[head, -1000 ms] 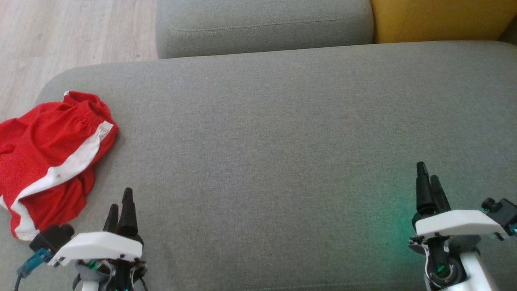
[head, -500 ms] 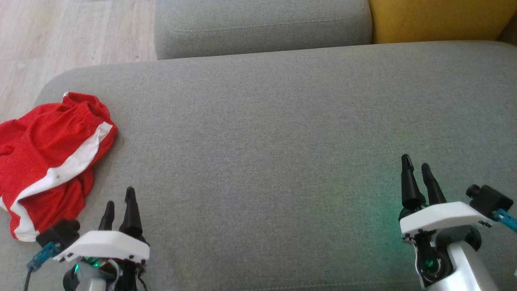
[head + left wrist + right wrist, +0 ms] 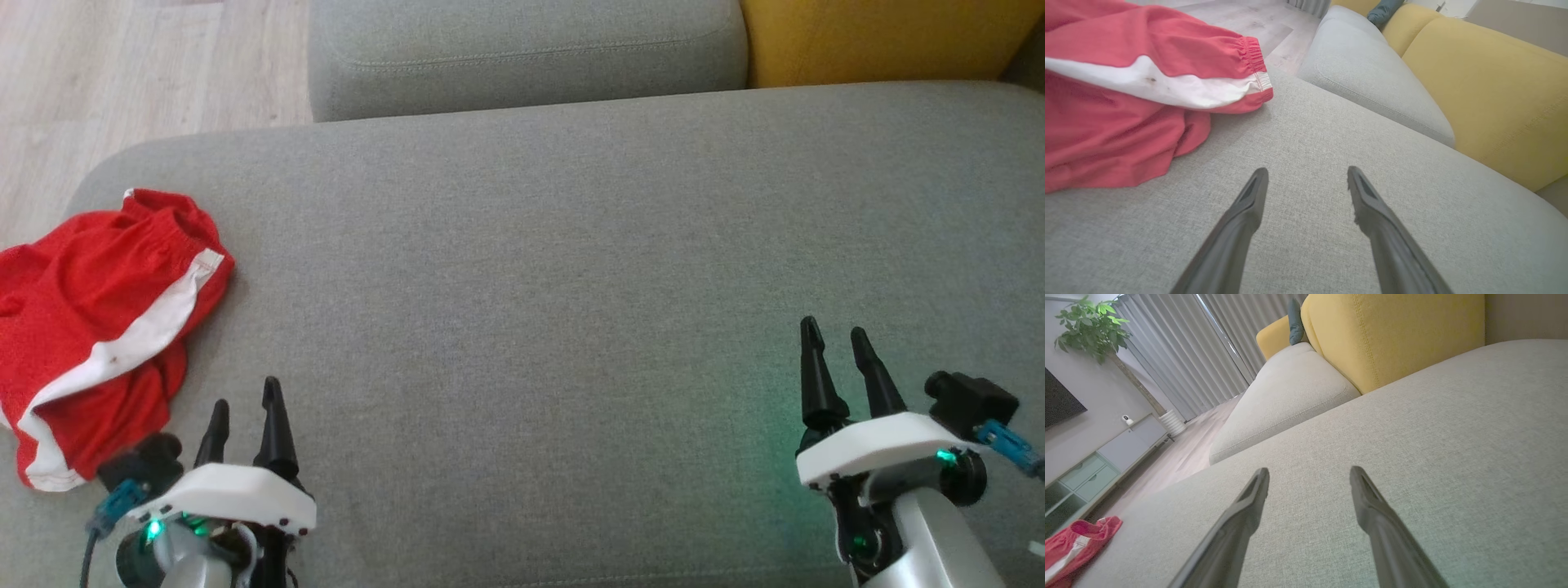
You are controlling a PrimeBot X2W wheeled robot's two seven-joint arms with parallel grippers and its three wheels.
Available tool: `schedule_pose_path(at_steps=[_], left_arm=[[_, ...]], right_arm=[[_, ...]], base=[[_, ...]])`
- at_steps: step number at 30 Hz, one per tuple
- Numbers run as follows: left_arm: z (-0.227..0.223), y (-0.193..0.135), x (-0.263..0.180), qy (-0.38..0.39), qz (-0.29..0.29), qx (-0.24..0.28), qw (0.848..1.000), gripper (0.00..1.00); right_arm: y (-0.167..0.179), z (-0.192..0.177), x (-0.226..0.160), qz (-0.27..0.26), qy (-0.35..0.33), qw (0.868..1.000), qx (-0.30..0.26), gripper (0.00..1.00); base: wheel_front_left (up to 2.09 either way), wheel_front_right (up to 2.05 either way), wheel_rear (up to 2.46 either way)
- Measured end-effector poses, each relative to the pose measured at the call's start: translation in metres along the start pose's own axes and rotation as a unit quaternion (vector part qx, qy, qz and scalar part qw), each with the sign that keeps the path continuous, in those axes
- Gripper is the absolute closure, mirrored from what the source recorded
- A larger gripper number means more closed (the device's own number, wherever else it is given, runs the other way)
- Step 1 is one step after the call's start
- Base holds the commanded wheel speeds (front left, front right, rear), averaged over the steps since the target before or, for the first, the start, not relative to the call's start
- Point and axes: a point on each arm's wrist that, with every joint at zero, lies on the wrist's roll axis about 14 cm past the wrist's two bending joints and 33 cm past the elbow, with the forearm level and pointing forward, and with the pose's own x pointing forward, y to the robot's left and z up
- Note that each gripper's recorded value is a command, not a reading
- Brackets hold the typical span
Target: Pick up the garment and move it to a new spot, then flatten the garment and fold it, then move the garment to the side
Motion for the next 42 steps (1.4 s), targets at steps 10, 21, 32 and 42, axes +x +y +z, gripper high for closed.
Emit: schedule_pose_path(at_steps=[10,21,32,42], left_arm=[[0.001,-0.001,0.0,-0.012,-0.003,0.063,0.998,0.0],[0.004,-0.005,0.002,-0.025,-0.01,0.124,0.992,0.0],[0.009,-0.012,0.006,-0.046,-0.021,0.186,0.981,0.0],[0.01,-0.013,0.008,-0.05,-0.021,0.203,0.978,0.0]], right_arm=[[0.0,0.0,0.002,0.006,-0.002,0.998,-0.069,0.0],[0.001,-0.001,0.003,0.014,-0.004,0.991,-0.13,0.0],[0.003,0.009,0.008,0.022,-0.021,0.981,-0.19,0.0],[-0.003,0.014,0.007,0.01,-0.029,0.979,-0.201,0.0]], base=[[0.0,0.0,0.0],[0.0,0.0,0.0],[0.0,0.0,0.0],[0.0,0.0,0.0]])
